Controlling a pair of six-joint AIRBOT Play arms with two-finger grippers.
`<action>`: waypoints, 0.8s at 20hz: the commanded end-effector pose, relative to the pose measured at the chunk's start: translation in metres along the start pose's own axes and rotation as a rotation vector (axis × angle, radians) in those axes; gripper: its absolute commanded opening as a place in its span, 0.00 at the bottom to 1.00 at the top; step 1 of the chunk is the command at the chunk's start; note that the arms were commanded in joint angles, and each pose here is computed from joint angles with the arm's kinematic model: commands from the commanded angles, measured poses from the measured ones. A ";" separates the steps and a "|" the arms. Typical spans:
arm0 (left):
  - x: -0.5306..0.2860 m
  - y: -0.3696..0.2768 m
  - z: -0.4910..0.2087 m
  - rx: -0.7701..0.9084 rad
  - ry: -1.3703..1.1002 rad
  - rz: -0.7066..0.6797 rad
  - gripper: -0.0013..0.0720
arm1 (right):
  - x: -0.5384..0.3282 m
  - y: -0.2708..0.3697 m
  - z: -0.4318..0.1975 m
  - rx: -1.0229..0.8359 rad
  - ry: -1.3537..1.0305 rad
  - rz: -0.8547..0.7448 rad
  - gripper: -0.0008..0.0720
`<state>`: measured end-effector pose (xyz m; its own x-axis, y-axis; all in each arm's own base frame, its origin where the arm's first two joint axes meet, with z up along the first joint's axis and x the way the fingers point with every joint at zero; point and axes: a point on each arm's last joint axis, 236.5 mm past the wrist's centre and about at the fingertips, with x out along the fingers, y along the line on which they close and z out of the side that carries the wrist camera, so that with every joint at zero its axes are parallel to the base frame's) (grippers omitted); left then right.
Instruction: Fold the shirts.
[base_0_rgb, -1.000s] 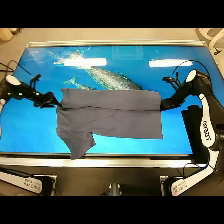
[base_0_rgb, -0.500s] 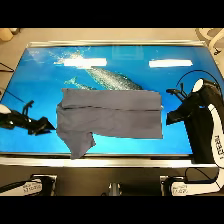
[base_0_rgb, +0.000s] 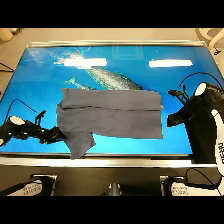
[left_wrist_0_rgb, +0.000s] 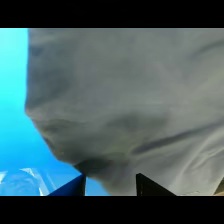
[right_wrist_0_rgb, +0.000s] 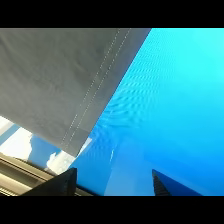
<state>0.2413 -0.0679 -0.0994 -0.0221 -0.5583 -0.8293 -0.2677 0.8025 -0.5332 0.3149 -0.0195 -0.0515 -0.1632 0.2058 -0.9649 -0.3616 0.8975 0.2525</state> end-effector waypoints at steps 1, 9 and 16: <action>0.010 -0.002 0.000 -0.001 0.000 0.019 0.57 | 0.016 0.006 -0.011 0.010 0.033 0.028 0.79; 0.011 -0.004 -0.004 -0.006 0.016 0.018 0.05 | 0.059 0.039 -0.020 0.059 0.010 0.167 0.77; 0.007 -0.007 -0.002 0.005 -0.004 0.017 0.05 | 0.075 0.056 -0.013 0.118 -0.044 0.239 0.62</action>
<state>0.2402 -0.0778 -0.1029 -0.0297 -0.5439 -0.8386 -0.2681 0.8125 -0.5176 0.2674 0.0330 -0.1025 -0.2211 0.4015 -0.8888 -0.2342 0.8628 0.4480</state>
